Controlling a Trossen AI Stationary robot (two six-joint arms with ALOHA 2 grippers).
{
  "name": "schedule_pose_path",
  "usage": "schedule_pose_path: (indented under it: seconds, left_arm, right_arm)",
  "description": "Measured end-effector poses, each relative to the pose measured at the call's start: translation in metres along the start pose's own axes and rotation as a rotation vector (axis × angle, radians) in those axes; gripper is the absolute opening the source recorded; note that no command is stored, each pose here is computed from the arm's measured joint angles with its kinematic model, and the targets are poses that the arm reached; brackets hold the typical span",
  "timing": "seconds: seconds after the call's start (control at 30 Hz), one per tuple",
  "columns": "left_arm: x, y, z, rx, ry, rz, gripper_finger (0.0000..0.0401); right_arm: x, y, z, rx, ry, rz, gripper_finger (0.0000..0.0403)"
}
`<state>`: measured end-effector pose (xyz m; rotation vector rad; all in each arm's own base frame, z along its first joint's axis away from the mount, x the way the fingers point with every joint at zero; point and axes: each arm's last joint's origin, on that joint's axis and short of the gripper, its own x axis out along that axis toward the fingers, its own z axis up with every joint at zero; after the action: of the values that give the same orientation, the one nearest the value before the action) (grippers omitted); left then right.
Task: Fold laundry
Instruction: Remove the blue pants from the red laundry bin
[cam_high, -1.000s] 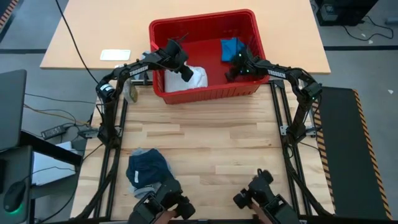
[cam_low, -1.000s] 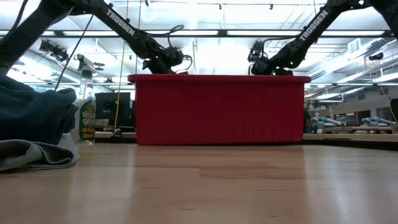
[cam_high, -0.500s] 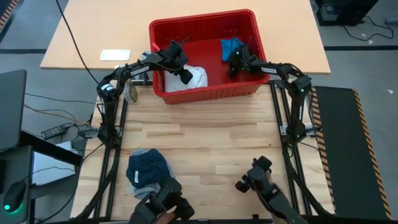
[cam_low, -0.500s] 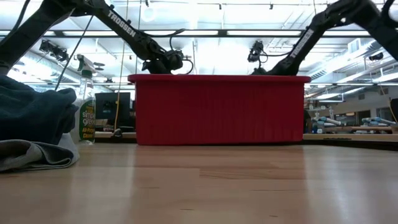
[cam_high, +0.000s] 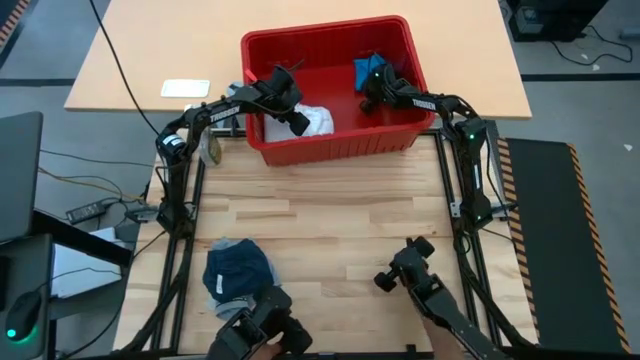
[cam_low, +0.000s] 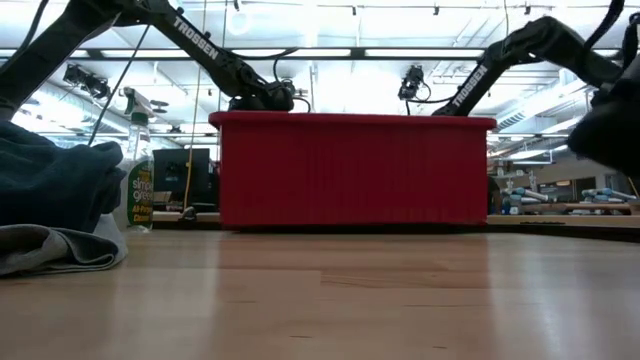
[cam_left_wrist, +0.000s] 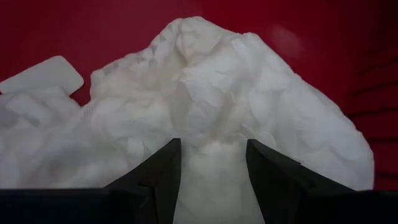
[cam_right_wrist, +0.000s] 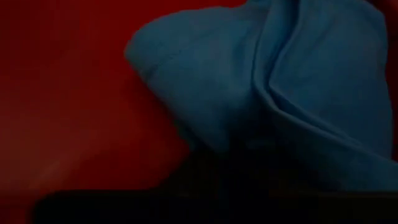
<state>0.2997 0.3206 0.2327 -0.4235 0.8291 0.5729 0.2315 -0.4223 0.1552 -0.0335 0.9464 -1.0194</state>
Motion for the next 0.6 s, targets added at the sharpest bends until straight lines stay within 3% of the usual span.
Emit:
schedule_pose_path:
  seconds: [0.1, 0.43, 0.6]
  left_arm:
    - [-0.001, 0.0, 0.001, -0.045, -0.005, 0.0, 0.0183]
    - [-0.036, -0.004, 0.019, 0.021, -0.161, 0.009, 0.0183]
    - [-0.065, -0.009, 0.029, 0.107, -0.257, 0.024, 0.0183]
  right_arm:
    - [-0.004, -0.003, 0.002, 0.029, -0.004, 0.055, 0.0013]
    - [-0.078, -0.035, 0.044, 0.21, -0.23, 0.172, 0.0004]
    - [-0.139, -0.052, 0.069, 0.326, -0.434, 0.372, 0.0003]
